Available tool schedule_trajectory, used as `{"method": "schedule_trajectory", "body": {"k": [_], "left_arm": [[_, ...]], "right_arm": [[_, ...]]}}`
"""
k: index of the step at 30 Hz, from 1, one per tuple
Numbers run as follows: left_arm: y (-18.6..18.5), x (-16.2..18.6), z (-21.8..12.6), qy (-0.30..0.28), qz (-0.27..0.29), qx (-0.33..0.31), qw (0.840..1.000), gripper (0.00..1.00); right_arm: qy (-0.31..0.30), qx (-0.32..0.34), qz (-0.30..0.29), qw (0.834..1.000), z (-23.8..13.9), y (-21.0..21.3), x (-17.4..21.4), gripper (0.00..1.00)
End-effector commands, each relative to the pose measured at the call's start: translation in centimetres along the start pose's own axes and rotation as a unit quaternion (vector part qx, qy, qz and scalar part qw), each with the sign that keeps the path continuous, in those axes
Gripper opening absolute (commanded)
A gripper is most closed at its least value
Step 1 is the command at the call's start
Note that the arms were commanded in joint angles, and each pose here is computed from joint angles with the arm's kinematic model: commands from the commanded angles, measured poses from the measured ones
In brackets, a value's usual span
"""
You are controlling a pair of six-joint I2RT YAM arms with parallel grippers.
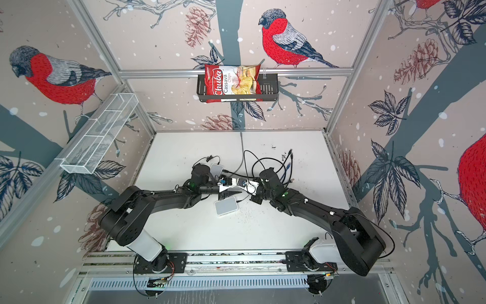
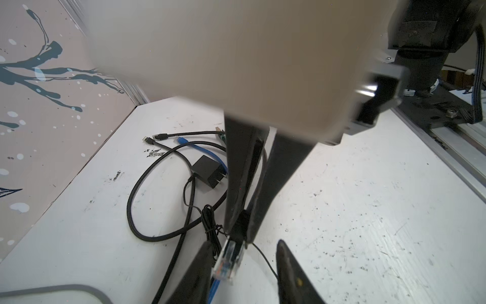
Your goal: Insert the plug into the switch port
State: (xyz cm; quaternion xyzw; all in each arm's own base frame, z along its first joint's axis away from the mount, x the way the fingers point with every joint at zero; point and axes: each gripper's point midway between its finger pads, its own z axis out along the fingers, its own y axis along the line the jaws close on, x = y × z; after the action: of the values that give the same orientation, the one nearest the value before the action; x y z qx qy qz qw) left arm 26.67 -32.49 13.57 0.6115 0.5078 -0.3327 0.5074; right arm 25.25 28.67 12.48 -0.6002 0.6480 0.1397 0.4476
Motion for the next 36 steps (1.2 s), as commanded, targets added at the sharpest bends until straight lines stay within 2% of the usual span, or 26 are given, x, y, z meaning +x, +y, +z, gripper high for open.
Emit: {"method": "schedule_trajectory", "body": {"k": [1, 5, 12, 17, 28, 36], "left_arm": [[0.2, -0.3, 0.2, -0.006, 0.006, 0.002, 1.000, 0.38], [0.4, 0.0, 0.2, 0.001, 0.007, -0.001, 1.000, 0.38], [1.1, 0.9, 0.1, 0.023, 0.007, -0.023, 0.999, 0.49], [1.4, 1.3, -0.2, 0.024, 0.002, -0.027, 0.999, 0.50], [0.7, -0.2, -0.8, -0.036, -0.017, -0.001, 0.999, 0.46], [0.3, -1.1, -1.1, -0.051, -0.014, 0.011, 0.999, 0.46]], "right_arm": [[-0.018, 0.004, -0.010, 1.000, -0.1, -0.2, -1.0, 0.03], [-0.018, 0.004, -0.011, 1.000, -0.1, -0.2, -1.0, 0.03], [-0.021, 0.005, -0.015, 1.000, -0.2, -0.1, -1.3, 0.03], [-0.025, 0.004, -0.017, 1.000, -0.3, 0.1, -1.4, 0.04], [-0.038, 0.008, -0.022, 0.999, -0.7, 0.1, -2.0, 0.03], [-0.036, 0.008, -0.021, 0.999, -0.6, 0.1, -1.9, 0.04]]}}
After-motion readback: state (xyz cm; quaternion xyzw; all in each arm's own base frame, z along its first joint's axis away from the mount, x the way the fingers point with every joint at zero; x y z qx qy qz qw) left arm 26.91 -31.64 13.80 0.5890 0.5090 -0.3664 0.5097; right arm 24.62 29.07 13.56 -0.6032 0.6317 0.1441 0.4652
